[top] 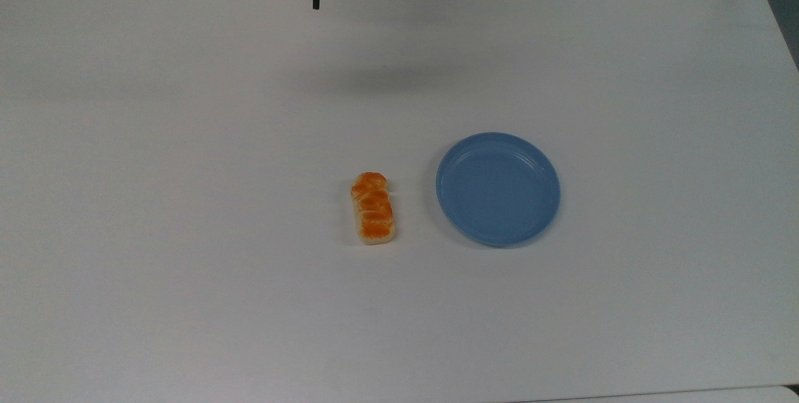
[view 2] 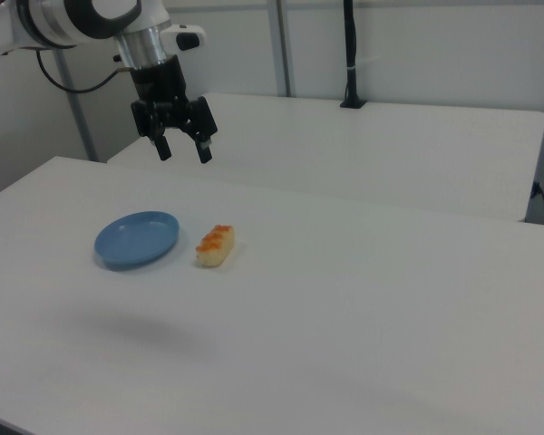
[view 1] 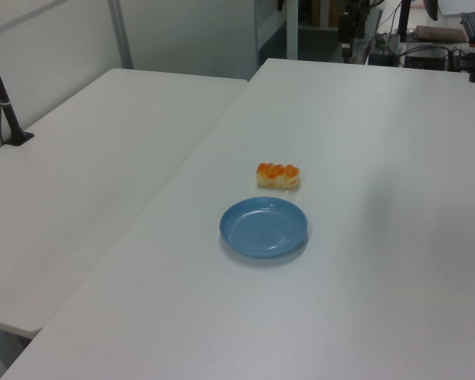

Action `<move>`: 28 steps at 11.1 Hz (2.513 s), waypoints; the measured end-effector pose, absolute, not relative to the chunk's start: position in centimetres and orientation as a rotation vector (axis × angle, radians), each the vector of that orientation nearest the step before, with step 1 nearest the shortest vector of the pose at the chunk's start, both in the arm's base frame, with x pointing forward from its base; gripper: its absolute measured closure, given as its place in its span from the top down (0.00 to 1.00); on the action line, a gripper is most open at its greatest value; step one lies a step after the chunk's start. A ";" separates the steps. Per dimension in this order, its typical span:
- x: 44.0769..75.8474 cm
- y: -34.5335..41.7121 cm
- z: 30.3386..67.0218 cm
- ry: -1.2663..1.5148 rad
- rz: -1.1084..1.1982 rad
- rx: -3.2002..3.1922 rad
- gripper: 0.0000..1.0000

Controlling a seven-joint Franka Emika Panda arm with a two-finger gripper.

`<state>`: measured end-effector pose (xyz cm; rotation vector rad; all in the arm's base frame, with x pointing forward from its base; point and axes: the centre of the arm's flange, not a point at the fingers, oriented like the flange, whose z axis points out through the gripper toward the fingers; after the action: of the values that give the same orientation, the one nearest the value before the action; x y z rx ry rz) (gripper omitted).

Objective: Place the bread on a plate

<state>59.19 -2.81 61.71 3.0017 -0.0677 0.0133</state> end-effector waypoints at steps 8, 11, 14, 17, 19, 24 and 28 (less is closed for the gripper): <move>59.1 -3.7 61.4 -0.104 0.003 3.044 1.00; 59.1 -3.7 61.4 -0.103 0.007 3.045 1.00; 59.5 -3.6 61.3 -0.101 0.037 3.051 1.00; 60.4 -3.4 60.6 -0.099 0.068 3.066 1.00; 61.9 -3.2 59.3 -0.088 0.127 3.064 1.00; 67.4 1.2 49.6 0.044 0.146 3.065 1.00; 70.4 6.6 40.9 0.083 0.166 3.069 1.00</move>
<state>70.41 6.55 40.85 3.0692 0.0826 0.1658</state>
